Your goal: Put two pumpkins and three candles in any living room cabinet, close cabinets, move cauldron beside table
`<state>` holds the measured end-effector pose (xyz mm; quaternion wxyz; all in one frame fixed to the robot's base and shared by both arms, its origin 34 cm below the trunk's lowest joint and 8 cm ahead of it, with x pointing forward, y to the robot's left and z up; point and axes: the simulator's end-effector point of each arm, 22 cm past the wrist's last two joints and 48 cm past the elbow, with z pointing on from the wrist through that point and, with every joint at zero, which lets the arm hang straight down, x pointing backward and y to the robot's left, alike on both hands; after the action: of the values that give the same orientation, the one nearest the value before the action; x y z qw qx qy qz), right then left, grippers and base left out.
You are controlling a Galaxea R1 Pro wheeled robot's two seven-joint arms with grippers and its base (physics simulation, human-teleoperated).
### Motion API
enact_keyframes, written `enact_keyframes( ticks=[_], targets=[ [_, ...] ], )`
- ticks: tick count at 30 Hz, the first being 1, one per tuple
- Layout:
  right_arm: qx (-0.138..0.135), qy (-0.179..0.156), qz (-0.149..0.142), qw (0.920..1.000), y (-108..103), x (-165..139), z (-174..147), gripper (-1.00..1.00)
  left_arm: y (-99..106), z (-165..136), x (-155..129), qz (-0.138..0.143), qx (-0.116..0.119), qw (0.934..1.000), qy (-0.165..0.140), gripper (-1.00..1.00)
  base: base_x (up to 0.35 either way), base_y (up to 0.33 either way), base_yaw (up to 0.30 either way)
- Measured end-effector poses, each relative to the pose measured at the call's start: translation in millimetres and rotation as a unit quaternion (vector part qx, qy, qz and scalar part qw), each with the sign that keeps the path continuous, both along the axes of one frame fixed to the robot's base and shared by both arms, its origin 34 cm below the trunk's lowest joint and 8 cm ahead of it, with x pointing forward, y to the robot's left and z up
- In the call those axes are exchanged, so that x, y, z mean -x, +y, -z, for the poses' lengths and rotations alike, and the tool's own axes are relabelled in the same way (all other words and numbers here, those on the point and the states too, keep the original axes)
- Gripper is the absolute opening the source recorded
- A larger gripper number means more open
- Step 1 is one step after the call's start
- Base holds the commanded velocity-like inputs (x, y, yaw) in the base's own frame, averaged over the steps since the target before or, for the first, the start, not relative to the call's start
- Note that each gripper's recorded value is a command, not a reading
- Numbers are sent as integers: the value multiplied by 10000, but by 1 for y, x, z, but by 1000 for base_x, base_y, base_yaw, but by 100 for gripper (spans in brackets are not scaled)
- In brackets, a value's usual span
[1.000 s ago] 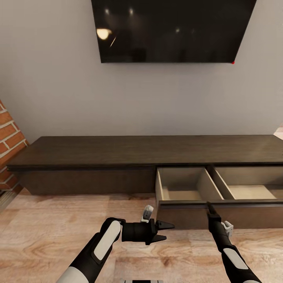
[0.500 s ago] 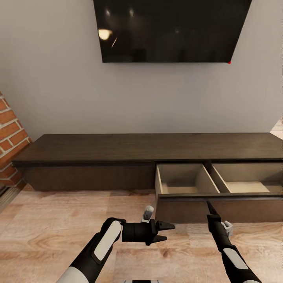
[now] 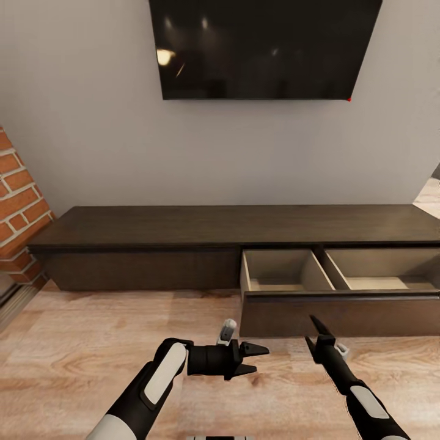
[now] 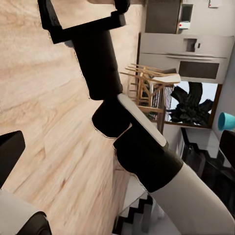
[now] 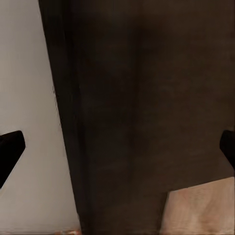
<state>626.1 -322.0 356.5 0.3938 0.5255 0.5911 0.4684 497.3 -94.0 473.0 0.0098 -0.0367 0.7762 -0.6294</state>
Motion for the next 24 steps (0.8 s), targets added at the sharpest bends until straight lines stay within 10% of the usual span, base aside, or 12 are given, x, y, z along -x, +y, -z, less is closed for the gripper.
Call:
enact_keyframes(
  ticks=[6,10,18,24],
  targets=[
    [-414,506,-468,9968,13,22,14,100,5,-8,-3,-31,-43,9999,-110,100,-1,0,0],
    [-249,1182,-526,9913,-18,72,45,100,28,-10,-24,-421,-89,9990,-118,100,0,0,0],
    [636,1836,-1138,9743,-44,135,73,100,132,61,-47,-1103,-1551,9816,169,100,0,0,0],
    [1038,1935,-1768,9594,-22,149,76,100,184,137,-35,-1588,-2965,9397,614,100,0,0,0]
  ],
)
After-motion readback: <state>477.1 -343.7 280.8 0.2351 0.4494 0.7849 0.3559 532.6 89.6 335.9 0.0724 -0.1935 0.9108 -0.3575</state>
